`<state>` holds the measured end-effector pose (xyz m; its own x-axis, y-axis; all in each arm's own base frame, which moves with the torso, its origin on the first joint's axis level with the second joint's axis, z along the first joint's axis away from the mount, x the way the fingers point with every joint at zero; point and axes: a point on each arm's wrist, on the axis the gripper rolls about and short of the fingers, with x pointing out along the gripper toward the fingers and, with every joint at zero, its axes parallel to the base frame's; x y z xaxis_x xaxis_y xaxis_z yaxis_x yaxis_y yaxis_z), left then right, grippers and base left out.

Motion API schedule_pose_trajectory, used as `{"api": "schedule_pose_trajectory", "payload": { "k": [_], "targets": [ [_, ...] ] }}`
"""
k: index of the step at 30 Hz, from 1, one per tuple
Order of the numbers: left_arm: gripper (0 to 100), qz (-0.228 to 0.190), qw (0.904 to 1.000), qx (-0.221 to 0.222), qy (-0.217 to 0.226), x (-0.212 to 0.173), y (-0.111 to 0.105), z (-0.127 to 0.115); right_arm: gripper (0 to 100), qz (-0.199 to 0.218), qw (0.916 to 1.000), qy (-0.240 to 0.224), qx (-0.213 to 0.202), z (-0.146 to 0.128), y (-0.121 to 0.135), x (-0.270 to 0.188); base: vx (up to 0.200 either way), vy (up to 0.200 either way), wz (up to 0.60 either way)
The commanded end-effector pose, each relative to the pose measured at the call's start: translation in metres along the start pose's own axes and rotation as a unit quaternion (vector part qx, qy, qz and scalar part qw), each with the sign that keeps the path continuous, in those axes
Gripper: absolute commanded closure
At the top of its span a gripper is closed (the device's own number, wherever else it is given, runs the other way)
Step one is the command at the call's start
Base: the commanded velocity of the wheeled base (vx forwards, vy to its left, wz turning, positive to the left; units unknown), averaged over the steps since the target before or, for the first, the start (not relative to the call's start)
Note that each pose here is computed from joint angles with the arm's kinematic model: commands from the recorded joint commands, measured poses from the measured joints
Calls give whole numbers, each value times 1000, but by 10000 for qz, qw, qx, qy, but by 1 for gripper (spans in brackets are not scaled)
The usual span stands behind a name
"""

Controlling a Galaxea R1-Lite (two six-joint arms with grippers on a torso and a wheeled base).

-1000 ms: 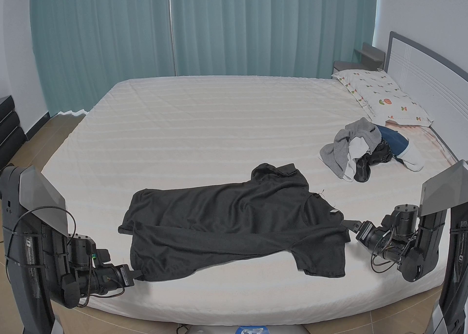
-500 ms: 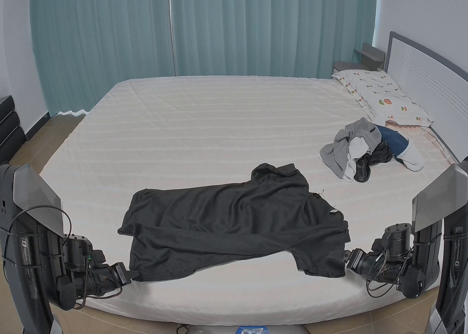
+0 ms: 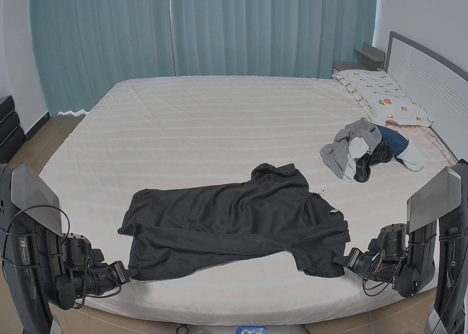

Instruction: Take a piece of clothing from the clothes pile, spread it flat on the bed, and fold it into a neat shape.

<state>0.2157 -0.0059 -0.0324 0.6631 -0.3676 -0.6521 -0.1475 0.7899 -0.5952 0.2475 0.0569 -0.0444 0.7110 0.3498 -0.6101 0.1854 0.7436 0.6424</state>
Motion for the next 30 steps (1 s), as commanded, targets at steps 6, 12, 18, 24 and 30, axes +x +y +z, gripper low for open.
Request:
{"api": "schedule_pose_trajectory", "payload": {
  "k": [6, 12, 18, 24, 30],
  "targets": [
    [100, 168, 9994, -154, -246, -12, 7, 7, 100, 20, 9998, 182, 94, 1, -6, -49, 0, 0, 0],
    [100, 246, 9983, -223, -474, -26, 11, 16, 100, -168, 9992, 360, 26, 0, -6, -57, 0, 0, 0],
    [100, 534, 9966, 148, -617, -42, 21, 22, 100, -462, 9960, 688, -340, -3, -7, -72, 0, 0, 0],
    [100, 719, 9949, 393, -593, -52, 25, 23, 100, -575, 9932, 859, -533, -6, -8, -77, 0, 0, 0],
    [100, 1062, 9913, 755, -192, -59, 35, 15, 100, -737, 9888, 1102, -679, -11, -9, -81, 0, 0, 0]
  ]
}}
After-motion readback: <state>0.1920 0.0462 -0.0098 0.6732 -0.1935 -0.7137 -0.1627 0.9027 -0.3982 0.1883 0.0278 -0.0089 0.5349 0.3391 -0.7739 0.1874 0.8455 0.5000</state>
